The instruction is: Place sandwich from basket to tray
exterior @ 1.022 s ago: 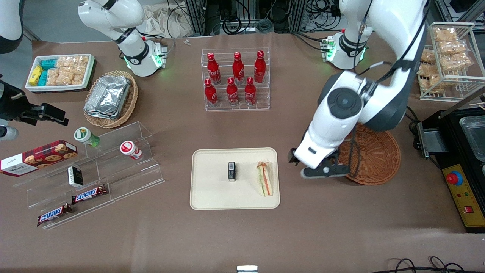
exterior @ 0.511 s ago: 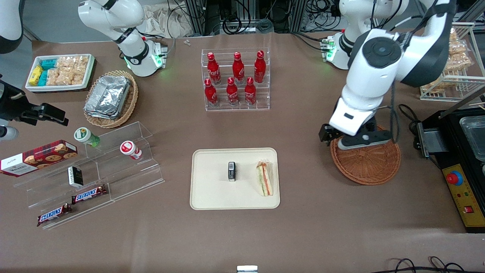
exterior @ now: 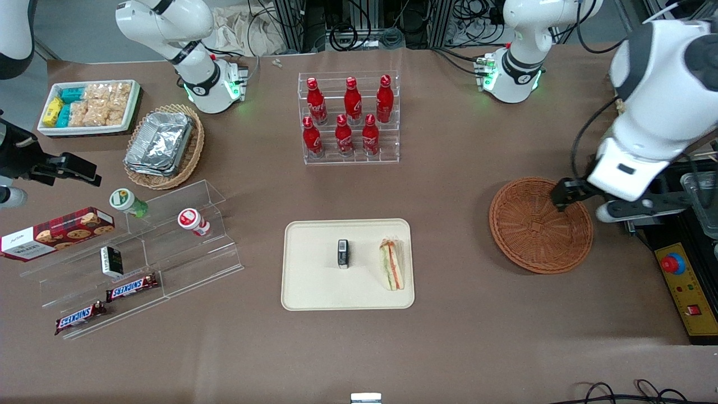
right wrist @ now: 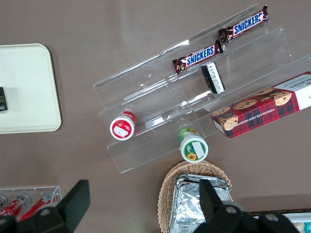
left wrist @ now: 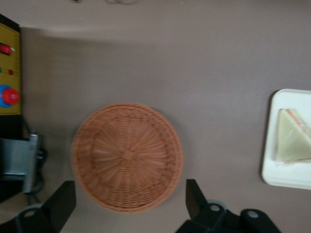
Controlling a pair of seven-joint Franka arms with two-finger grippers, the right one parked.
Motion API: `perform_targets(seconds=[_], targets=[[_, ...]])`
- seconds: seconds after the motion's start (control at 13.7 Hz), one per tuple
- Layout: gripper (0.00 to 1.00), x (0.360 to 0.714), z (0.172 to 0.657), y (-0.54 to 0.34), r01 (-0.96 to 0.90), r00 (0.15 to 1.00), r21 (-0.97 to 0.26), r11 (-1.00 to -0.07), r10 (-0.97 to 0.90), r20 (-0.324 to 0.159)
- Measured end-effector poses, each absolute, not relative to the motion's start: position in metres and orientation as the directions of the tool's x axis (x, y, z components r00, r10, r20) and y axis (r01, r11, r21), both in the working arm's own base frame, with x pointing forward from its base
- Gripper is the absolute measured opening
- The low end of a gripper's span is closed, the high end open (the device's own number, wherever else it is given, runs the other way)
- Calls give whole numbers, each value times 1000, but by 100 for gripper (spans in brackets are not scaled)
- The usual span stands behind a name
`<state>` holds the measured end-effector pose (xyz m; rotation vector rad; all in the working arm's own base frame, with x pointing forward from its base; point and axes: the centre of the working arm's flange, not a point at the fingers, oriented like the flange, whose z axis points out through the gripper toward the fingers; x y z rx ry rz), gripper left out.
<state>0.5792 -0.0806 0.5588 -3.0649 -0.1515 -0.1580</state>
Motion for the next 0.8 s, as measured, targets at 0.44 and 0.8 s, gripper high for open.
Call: perform_targets(seconds=[0.44,0.8], targets=[[100,579,584,-34,153,983,-17,-988,151,104],[100,580,583,-32,135,986,-14,-991,133,100]])
